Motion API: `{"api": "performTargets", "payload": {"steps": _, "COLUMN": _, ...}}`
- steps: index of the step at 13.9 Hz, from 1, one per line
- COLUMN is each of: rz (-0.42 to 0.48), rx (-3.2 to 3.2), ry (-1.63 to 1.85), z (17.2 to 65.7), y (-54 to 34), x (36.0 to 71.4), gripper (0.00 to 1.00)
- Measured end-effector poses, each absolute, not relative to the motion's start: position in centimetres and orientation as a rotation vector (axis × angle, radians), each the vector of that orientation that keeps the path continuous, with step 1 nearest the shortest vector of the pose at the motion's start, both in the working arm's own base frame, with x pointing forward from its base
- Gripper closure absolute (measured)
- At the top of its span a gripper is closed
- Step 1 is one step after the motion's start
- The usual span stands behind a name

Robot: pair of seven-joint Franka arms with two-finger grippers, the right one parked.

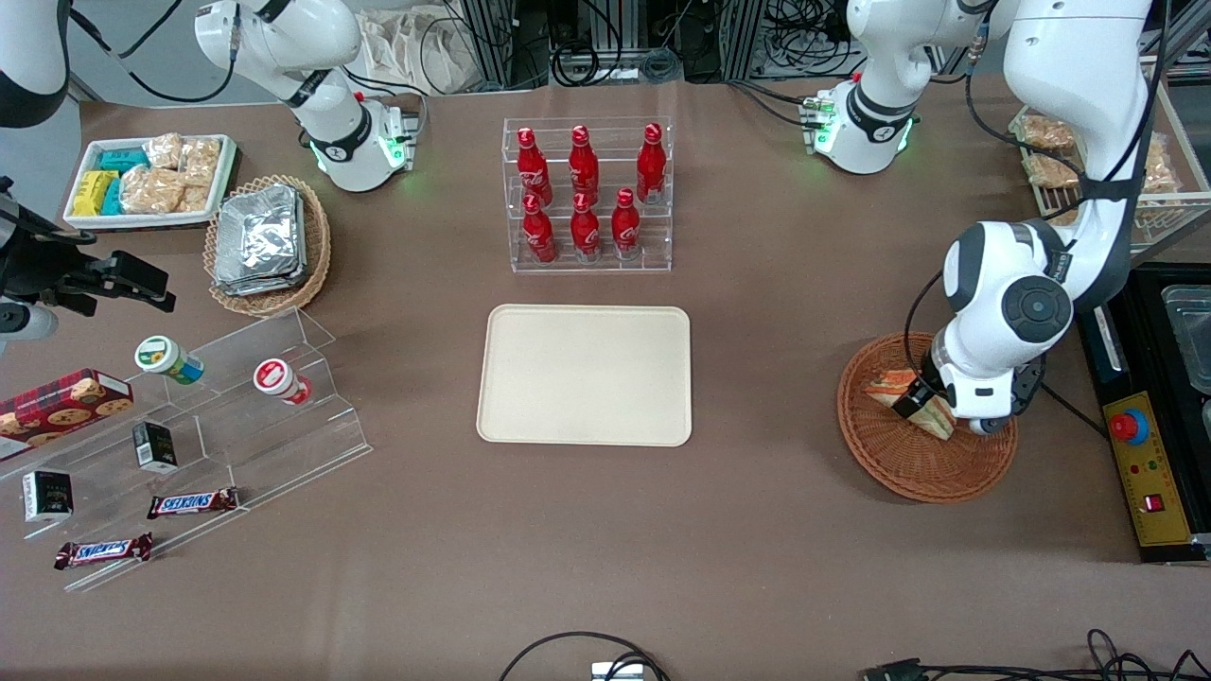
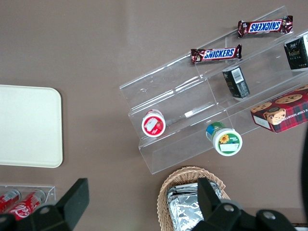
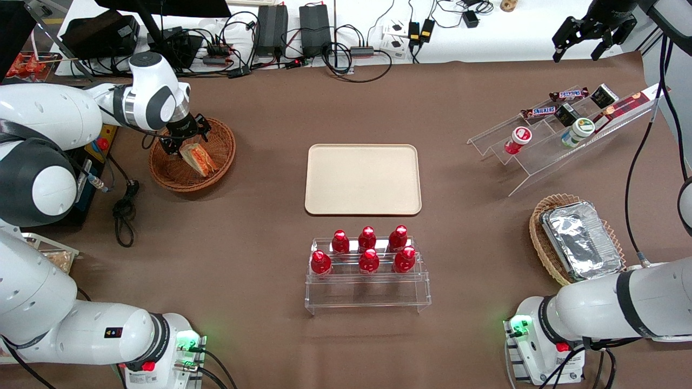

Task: Place sandwich from basket to tray
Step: 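Close the left gripper on the sandwich's edge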

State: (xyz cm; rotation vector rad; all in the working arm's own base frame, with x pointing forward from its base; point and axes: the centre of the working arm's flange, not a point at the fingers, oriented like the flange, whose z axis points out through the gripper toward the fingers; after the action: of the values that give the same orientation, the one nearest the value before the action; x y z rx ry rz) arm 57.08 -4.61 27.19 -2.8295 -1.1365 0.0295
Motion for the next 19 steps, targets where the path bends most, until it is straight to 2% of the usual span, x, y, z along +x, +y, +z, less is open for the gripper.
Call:
{"api": "performTargets", "payload": {"steps": 3, "rz": 0.036, "rx": -2.826, "ry": -1.142, "z": 25.9, "y": -4.4, "x": 57.1, "gripper": 0.0}}
{"api": "performTargets", "payload": {"steps": 5, "rz": 0.05, "rx": -2.814, "ry": -1.154, "z": 25.1, "y": -3.8, "x": 57.1, "gripper": 0.04}}
{"api": "performTargets", "payload": {"steps": 8, "rz": 0.063, "rx": -2.806, "ry": -1.16, "z": 24.4, "y": -3.4, "x": 57.1, "gripper": 0.37}}
{"api": "performTargets", "payload": {"steps": 11, "rz": 0.07, "rx": -2.806, "ry": -1.153, "z": 24.3, "y": -3.5, "x": 57.0, "gripper": 0.62}}
{"api": "performTargets", "payload": {"steps": 15, "rz": 0.156, "rx": -2.838, "ry": -0.961, "z": 25.5, "y": -4.9, "x": 57.3, "gripper": 0.71}}
{"api": "performTargets", "payload": {"steps": 16, "rz": 0.166, "rx": -2.846, "ry": -0.919, "z": 26.7, "y": -5.3, "x": 57.7, "gripper": 0.72}}
{"api": "performTargets", "payload": {"steps": 19, "rz": 0.214, "rx": -2.872, "ry": -0.763, "z": 32.6, "y": -5.4, "x": 59.3, "gripper": 0.84}}
